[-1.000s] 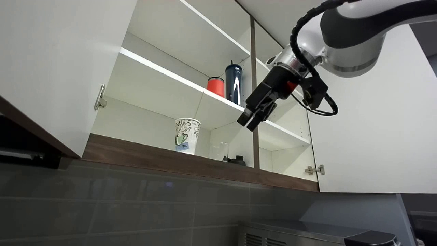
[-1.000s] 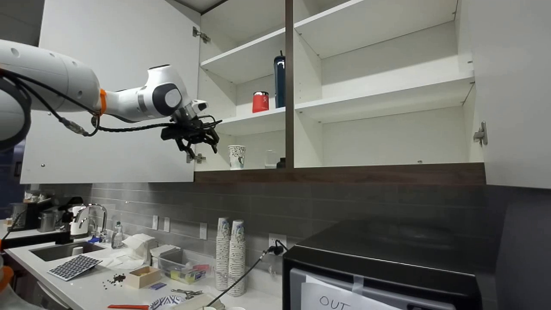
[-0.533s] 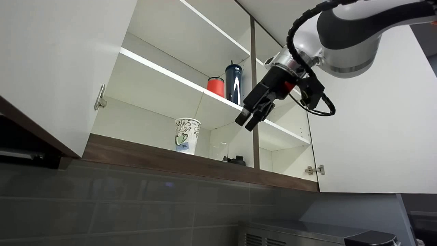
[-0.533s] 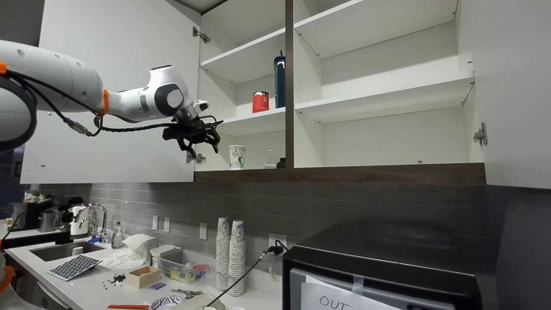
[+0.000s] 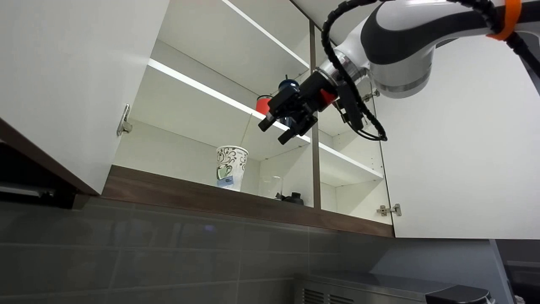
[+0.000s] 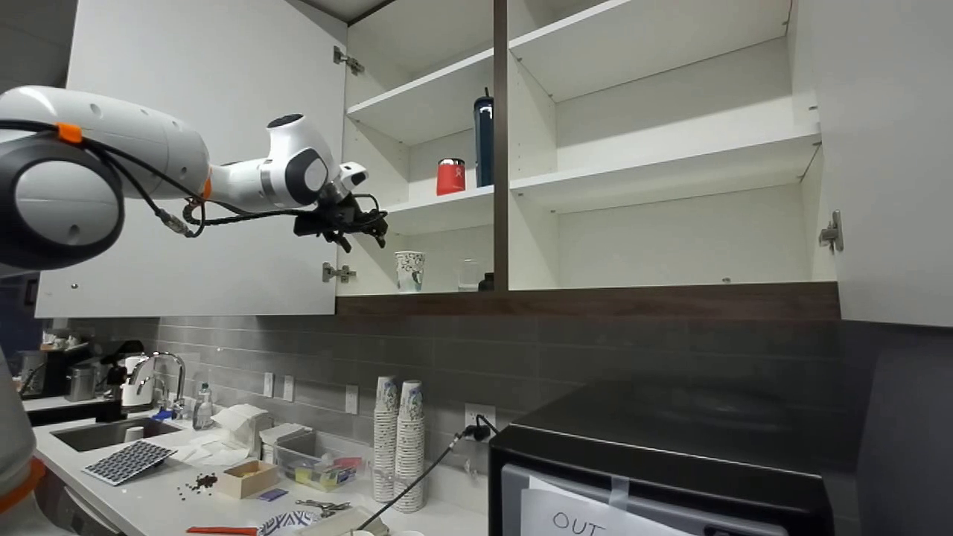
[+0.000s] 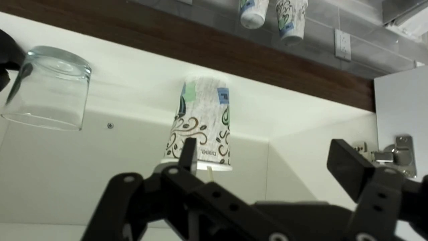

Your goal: Put the stick in the cup on the counter

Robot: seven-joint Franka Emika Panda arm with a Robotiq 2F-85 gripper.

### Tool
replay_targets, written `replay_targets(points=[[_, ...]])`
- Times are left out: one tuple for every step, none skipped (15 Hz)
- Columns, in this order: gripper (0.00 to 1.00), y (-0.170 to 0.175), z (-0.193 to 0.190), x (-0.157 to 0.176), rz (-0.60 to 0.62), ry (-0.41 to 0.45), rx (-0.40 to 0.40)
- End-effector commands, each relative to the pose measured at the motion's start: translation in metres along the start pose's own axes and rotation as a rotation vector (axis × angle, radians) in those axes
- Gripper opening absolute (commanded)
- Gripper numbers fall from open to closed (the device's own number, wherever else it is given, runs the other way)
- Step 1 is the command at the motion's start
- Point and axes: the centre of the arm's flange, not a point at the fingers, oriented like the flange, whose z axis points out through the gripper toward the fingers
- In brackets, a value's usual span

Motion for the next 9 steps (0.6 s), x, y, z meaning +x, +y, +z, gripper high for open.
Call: replay_targets(points=[[1.00,-0.005,0.010,0.036,0.065,0.091,-0.003],[1.00,-0.004,0.010,0.044,0.082,0.134,-0.015],[1.00,-0.004,0.011,0.049,0.090,0.162,-0.025],[1.00,-0.002,0.012,0.052,0.105,0.189,-0.021],[1.00,-0.002,0.013,0.057,0.115,0.211,-0.028],[1.00,-0.001,0.015,0.060,0.129,0.227,-0.031],[1.00,-0.001,0.017,0.062,0.139,0.238,-0.034],[1.00,-0.001,0.019,0.064,0.149,0.247,-0.035],[1.00,0.000,0.022,0.066,0.158,0.254,-0.037]])
